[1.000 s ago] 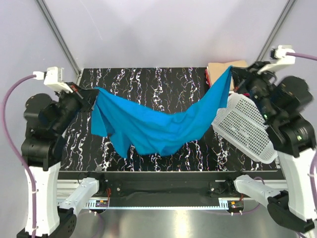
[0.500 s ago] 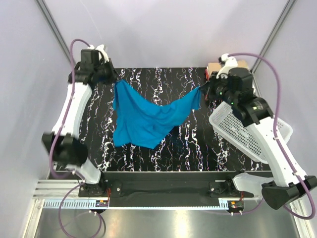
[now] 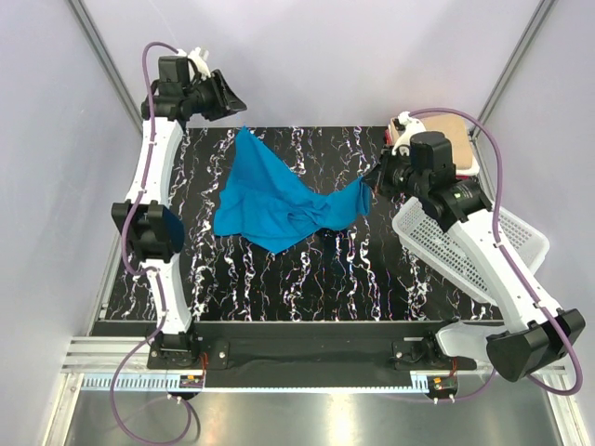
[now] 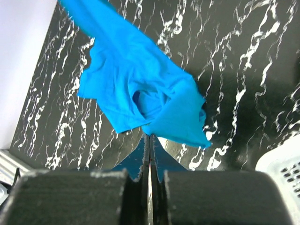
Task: Fold and stack the t-shirts
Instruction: Flatten the tshirt out
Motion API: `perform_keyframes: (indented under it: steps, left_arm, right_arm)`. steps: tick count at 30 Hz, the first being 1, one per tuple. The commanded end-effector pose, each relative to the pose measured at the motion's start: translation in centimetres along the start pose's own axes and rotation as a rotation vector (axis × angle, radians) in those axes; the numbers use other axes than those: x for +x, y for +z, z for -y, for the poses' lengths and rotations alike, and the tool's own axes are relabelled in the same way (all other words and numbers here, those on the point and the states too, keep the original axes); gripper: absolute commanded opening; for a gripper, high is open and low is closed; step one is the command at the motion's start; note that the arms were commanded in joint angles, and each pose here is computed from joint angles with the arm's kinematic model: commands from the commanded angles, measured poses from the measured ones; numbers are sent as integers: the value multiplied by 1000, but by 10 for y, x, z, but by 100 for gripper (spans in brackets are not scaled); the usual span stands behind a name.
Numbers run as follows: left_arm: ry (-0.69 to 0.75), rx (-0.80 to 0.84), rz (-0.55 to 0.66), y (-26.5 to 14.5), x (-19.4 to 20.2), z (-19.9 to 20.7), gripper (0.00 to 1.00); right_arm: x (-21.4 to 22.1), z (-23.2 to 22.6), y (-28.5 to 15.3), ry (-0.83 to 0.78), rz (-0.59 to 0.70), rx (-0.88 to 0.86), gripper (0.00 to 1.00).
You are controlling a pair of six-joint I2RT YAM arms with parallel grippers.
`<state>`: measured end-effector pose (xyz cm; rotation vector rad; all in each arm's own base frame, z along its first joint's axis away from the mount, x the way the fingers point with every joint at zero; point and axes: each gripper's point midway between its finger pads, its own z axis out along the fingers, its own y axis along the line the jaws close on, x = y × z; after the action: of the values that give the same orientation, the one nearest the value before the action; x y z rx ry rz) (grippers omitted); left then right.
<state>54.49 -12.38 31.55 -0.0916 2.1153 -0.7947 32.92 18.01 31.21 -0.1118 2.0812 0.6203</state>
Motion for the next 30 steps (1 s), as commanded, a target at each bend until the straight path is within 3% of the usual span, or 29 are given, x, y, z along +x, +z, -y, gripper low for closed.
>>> perform_keyframes:
  steps: [1, 3, 4, 6, 9, 12, 15, 24, 27, 30]
  left_arm:
    - [-42, 97, -58, -11, 15, 23, 46]
    - [42, -3, -32, -31, 35, 32, 55]
    - [27, -66, -115, -22, 82, 8, 57]
    - [62, -40, -103, -42, 111, 29, 59]
    - [66, -9, -173, -46, 189, 29, 60]
    - [91, 1, -203, -56, 221, 41, 59]
    - [77, -85, -260, -60, 264, 19, 58]
    - [54, 25, -299, -7, 300, 31, 54]
    - [58, -69, -369, 9, 316, 14, 54]
    - [61, -196, -345, 4, 313, -8, 52]
  right_arm:
    - [0, -8, 0, 39, 13, -46, 0]
    - [-1, -6, -3, 46, 25, -33, 0]
    - [-1, -6, -3, 47, 23, -28, 0]
    - [-3, -4, -1, 54, 30, -15, 0]
    - [-4, -2, 5, 51, 22, -8, 0]
    - [-5, 3, 10, 43, 24, 16, 0]
    - [-9, 2, 11, 39, 29, 14, 0]
    - [-1, -7, 9, 59, 38, -47, 0]
    - [2, -1, 11, 45, 45, -28, 0]
    - [6, 16, 26, 15, 38, 39, 0]
